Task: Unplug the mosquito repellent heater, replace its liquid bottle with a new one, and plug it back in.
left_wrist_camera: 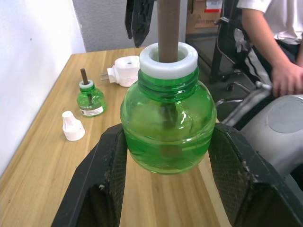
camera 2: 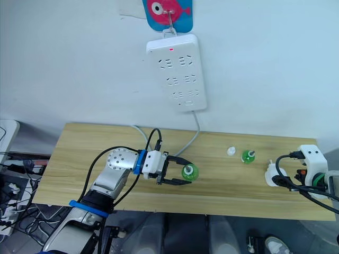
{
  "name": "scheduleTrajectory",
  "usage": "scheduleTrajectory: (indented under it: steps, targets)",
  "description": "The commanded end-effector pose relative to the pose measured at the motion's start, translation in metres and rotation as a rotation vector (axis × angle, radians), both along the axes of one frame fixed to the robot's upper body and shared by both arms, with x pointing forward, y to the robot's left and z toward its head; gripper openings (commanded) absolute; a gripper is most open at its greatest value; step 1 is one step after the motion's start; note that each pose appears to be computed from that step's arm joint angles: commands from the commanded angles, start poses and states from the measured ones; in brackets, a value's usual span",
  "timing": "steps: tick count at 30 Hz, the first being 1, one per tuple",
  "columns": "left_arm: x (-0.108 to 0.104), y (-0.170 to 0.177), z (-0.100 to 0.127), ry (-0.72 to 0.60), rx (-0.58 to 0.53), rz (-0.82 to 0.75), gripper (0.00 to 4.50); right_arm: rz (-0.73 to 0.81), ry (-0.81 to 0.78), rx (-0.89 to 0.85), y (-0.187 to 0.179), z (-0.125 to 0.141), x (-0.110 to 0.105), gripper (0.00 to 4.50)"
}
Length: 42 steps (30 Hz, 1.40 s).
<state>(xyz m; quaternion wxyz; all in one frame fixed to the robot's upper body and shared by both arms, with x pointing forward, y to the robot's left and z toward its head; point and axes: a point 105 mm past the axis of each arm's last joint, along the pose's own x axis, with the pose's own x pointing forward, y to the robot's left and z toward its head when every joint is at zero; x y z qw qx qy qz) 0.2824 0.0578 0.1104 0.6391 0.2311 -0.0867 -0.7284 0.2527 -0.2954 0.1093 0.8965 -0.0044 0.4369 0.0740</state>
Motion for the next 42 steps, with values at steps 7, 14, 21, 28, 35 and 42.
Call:
scheduleTrajectory:
  steps: [7,14,21,28,35,42]
  targets:
    - [-0.007,-0.002,0.006,-0.01,-0.012,-0.015,2.17,-0.001,-0.017,-0.038,-0.014,-0.008,0.016,4.45]
    - [-0.008,-0.001,0.006,-0.005,-0.002,-0.023,2.17,-0.015,-0.013,-0.027,-0.02,-0.019,0.024,4.45]
    - [-0.007,-0.002,0.01,-0.019,-0.006,-0.036,2.17,-0.001,-0.02,-0.029,-0.022,-0.028,0.034,4.45]
    - [-0.007,-0.003,0.012,-0.024,-0.01,-0.04,2.17,0.018,-0.006,-0.035,-0.02,-0.036,0.035,4.45]
    - [-0.007,-0.002,0.012,-0.021,-0.003,-0.042,2.17,0.053,0.0,-0.021,-0.015,-0.042,0.035,4.45]
    - [-0.008,0.0,0.011,-0.019,0.005,-0.043,2.17,0.047,0.015,-0.025,-0.019,-0.049,0.03,4.45]
